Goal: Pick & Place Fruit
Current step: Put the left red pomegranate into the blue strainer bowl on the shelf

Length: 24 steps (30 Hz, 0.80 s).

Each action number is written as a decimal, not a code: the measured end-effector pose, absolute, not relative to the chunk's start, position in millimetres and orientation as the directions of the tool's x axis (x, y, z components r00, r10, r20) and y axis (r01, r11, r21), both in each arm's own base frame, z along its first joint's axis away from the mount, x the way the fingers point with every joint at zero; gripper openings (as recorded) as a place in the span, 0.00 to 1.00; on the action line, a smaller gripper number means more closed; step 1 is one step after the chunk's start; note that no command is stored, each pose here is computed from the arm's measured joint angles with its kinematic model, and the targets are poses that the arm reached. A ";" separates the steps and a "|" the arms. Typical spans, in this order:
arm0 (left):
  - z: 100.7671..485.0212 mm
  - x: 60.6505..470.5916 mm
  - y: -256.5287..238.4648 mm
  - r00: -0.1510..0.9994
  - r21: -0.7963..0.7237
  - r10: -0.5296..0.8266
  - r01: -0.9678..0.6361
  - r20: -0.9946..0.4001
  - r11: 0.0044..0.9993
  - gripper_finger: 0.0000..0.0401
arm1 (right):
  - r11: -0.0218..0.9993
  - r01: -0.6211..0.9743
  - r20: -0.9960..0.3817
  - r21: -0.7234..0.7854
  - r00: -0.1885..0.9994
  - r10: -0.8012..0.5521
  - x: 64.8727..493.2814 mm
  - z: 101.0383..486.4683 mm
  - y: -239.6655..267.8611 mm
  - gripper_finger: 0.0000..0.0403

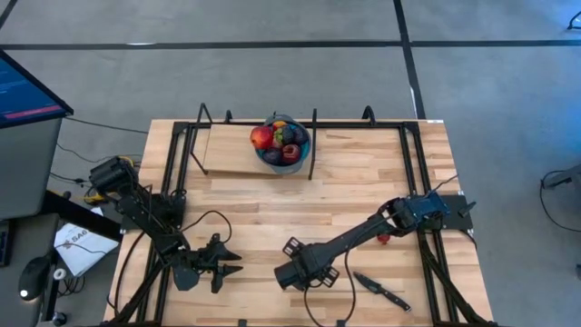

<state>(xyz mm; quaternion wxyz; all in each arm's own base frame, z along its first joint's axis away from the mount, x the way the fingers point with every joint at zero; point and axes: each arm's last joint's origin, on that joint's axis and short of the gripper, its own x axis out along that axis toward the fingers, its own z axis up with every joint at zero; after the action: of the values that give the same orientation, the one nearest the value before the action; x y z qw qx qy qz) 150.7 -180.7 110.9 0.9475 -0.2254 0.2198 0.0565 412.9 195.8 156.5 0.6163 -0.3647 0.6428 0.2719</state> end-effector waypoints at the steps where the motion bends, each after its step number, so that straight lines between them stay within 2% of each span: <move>1: 110.9 150.7 -180.7 0.897 -0.403 0.008 -0.206 -0.442 0.892 0.38 | 0.594 -0.798 -0.991 -0.100 0.025 -0.134 412.9 156.5 195.5 0.62; 5: 111.0 150.8 -180.8 0.897 -0.404 0.007 -0.206 -0.441 0.891 0.38 | 0.634 -0.768 -0.992 -0.094 0.021 -0.121 413.9 156.5 193.9 0.53; 11: 113.1 151.7 -182.2 0.905 -0.392 -0.004 -0.180 -0.426 0.902 0.38 | 0.723 -0.690 -0.999 -0.033 0.027 -0.019 419.0 156.2 194.4 0.35; 15: 114.6 152.4 -183.2 0.910 -0.388 -0.012 -0.165 -0.414 0.907 0.38 | 0.752 -0.659 -0.999 -0.035 0.052 -0.001 421.9 156.3 195.2 0.28; 20: 114.6 152.4 -183.2 0.910 -0.388 -0.012 -0.165 -0.414 0.907 0.38 | 0.795 -0.607 -0.999 -0.019 0.041 0.008 423.9 154.2 188.4 0.26; 24: 114.6 152.4 -183.3 0.910 -0.389 -0.012 -0.164 -0.414 0.907 0.38 | 0.811 -0.585 -1.000 0.011 -0.021 -0.002 420.4 149.0 180.0 0.37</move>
<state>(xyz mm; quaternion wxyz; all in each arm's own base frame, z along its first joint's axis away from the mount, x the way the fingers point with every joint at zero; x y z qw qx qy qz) 152.4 -183.3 114.6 0.9540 -0.2124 0.2080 0.0399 420.4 180.0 149.0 0.6654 -0.2159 0.6801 0.2192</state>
